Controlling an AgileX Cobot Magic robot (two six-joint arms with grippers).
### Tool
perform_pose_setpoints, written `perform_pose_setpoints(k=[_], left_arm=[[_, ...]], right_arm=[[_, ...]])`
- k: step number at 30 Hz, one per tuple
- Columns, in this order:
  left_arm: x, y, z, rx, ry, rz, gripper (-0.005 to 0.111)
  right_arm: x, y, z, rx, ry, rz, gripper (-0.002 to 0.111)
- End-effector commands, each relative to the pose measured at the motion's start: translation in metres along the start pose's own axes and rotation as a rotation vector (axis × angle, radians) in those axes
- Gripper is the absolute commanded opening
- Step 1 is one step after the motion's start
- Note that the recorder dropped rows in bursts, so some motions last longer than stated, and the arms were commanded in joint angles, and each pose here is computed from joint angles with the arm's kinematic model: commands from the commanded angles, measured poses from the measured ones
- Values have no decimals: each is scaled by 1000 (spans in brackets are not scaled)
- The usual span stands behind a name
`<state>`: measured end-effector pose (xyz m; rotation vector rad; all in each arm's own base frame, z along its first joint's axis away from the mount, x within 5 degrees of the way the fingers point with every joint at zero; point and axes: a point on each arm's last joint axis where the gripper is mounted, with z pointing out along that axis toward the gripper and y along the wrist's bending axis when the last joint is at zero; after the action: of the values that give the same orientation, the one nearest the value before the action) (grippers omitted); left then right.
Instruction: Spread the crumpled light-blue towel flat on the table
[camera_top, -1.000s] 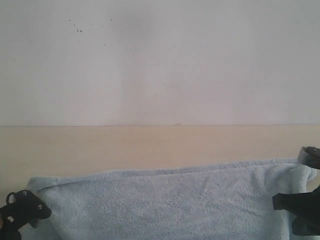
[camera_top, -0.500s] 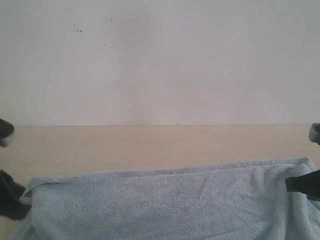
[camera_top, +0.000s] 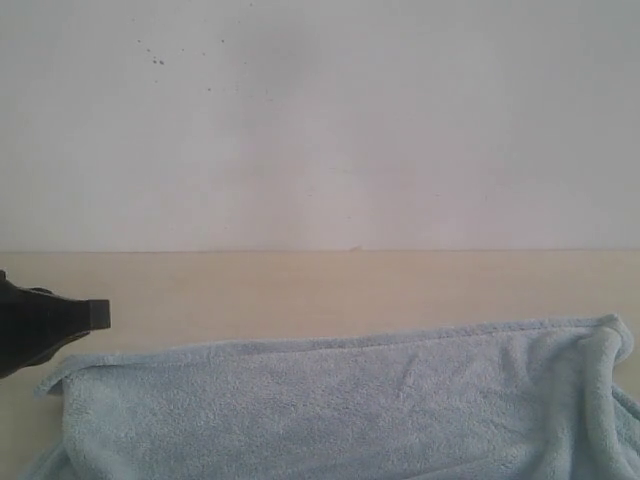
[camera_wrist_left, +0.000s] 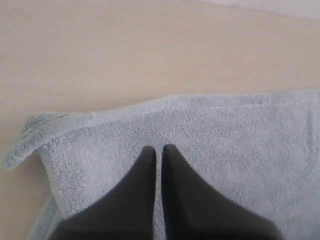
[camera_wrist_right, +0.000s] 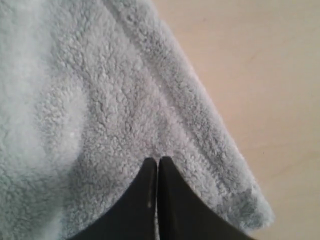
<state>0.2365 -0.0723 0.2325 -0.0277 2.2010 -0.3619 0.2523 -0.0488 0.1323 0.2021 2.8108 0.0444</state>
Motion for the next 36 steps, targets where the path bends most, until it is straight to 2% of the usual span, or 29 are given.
perform_pose_setpoints(k=[1,6,9,18,23,25,30,33,36], left_arm=[[-6,-1,0,-3,-70,-50,4],[-6,-1,0,-3,-70,-50,4],[-6,-1,0,-3,-70,-50,4],[-6,-1,0,-4,-72,-47,4],[-6,-1,0,-4,-76,-47,4],[-6,-1,0,-4,-76,-47,4],[-6,-1,0,-5,-76,-41,4],[-7,-1,1,-9,-80,30,4],[-4,1,6,-22,-66,153,4]], right_arm=[[3,-3,13,7,37,-3,0],[6,-4,18,8,60,1,0],[9,-7,17,28,95,-45,0],[24,-31,10,304,272,3,0],[28,-33,8,339,311,25,0],[23,-31,8,319,249,59,0],[3,-19,-17,269,13,36,0],[-10,-13,-43,209,-193,123,0],[-13,-3,-65,107,-309,293,0]])
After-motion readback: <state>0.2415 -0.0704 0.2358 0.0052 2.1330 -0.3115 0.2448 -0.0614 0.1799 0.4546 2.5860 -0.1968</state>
